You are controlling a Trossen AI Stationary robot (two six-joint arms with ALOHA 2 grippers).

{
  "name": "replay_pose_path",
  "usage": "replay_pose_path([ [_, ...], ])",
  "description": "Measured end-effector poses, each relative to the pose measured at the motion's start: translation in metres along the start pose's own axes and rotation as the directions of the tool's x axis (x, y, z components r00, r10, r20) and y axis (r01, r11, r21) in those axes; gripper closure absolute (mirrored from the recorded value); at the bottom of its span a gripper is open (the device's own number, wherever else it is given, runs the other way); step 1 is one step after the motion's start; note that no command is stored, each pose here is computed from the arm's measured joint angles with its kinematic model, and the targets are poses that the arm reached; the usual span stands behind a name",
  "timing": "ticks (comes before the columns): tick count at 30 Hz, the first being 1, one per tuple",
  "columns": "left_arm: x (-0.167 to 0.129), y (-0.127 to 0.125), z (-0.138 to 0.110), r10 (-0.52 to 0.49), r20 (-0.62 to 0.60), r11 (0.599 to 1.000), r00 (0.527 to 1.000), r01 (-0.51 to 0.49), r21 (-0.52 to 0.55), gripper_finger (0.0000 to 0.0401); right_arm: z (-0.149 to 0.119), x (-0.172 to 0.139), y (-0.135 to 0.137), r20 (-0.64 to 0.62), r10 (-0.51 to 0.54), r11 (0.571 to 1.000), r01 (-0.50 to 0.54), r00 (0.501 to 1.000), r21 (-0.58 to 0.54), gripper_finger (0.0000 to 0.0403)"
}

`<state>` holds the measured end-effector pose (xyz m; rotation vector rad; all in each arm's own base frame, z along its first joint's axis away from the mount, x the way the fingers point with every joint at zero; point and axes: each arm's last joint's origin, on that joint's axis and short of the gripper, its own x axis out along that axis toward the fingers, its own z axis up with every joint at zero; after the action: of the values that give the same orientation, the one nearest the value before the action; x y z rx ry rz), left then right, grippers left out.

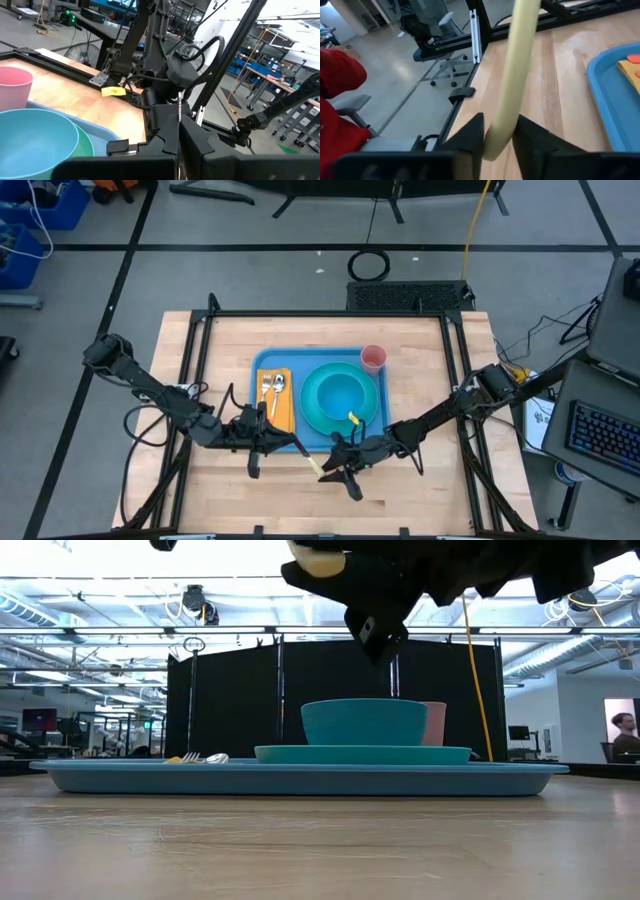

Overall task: Set up tray
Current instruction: Put the yellow knife on the yellow table napkin

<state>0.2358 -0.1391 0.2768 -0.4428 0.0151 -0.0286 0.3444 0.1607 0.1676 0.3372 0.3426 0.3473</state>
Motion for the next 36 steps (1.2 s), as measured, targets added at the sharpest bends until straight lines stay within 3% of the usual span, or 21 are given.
replay_pose_path([
  [4, 0.000, -0.001, 0.001, -0.008, 0.002, 1.000, 1.000, 0.008, 0.006, 0.0399, 0.000, 0.000, -0.002, 0.002, -0.019, 1.000, 0.019, 1.000, 0.017, 0.0358],
  [16, 0.000, -0.002, 0.002, -0.025, 0.008, 1.000, 1.000, 0.025, 0.013, 0.0369, 0.004, 0.000, -0.005, 0.030, -0.024, 1.000, 0.024, 0.999, 0.017, 0.0358],
  [27, -0.011, -0.015, 0.003, -0.073, 0.027, 0.965, 0.997, 0.064, 0.254, 0.0335, 0.011, 0.000, -0.009, 0.072, 0.014, 1.000, -0.016, 0.997, 0.026, 0.0361],
  [30, -0.018, -0.020, -0.001, -0.013, 0.033, 0.943, 0.999, 0.001, 0.332, 0.0341, 0.016, 0.000, -0.008, 0.101, 0.052, 0.998, -0.056, 0.994, 0.037, 0.0362],
  [36, -0.038, -0.030, -0.011, 0.240, 0.111, 0.856, 0.964, -0.264, 0.444, 0.0364, 0.019, -0.001, -0.015, 0.118, 0.025, 0.993, -0.038, 0.993, 0.110, 0.0362],
])
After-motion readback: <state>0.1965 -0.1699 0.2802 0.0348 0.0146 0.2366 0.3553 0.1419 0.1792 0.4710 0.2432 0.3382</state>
